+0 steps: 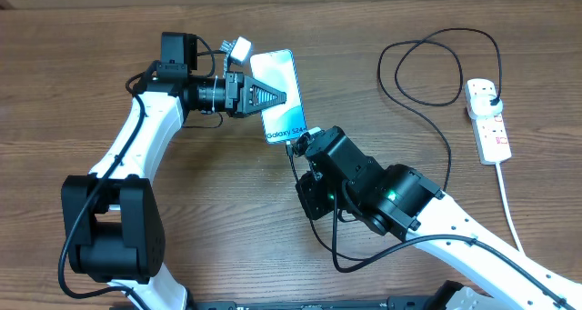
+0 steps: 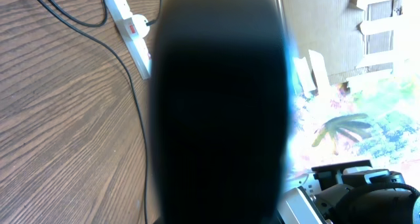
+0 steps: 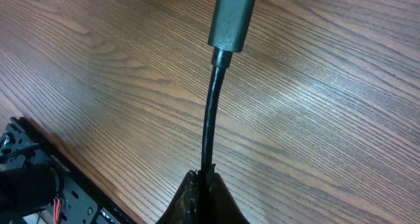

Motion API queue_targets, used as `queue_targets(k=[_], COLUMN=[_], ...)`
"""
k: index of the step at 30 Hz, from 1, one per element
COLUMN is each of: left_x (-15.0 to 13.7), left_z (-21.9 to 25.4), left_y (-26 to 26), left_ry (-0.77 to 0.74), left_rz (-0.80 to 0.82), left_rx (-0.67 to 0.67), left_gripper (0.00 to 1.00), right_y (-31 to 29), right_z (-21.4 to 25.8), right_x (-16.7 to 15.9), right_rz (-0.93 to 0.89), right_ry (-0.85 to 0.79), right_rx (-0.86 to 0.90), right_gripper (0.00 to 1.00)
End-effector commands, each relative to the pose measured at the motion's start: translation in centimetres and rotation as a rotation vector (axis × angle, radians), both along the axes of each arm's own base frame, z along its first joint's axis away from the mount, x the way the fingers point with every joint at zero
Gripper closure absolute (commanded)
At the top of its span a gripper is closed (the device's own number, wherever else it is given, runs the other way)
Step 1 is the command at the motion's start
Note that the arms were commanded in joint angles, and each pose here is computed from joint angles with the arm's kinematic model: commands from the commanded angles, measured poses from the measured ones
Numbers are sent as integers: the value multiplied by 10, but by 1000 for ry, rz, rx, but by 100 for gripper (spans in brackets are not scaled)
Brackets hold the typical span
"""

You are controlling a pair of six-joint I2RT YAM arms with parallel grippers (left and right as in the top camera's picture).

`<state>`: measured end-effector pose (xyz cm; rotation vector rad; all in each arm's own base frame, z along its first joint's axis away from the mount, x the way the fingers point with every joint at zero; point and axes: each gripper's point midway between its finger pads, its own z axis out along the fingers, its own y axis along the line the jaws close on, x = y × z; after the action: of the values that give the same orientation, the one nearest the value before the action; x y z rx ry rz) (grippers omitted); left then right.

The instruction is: Plug charger to phone and switch on socket

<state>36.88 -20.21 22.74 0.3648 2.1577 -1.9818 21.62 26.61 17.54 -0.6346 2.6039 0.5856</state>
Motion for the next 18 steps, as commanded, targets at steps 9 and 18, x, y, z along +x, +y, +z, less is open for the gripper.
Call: queue_targets(k=[9,18], left_x=[-1,-1], left_z=[16,15], left_y=[1,1], left_ry=[-72,-71], left_rz=[-19,-15], left_rx=[-34,-27], left_gripper=[96,96], right_y=[-1,-2], right_z=[0,3], right_x=[0,1], right_rz=[1,-2], right_ry=[-8,-21], right_rx=[-7,-3], right_gripper=[96,96])
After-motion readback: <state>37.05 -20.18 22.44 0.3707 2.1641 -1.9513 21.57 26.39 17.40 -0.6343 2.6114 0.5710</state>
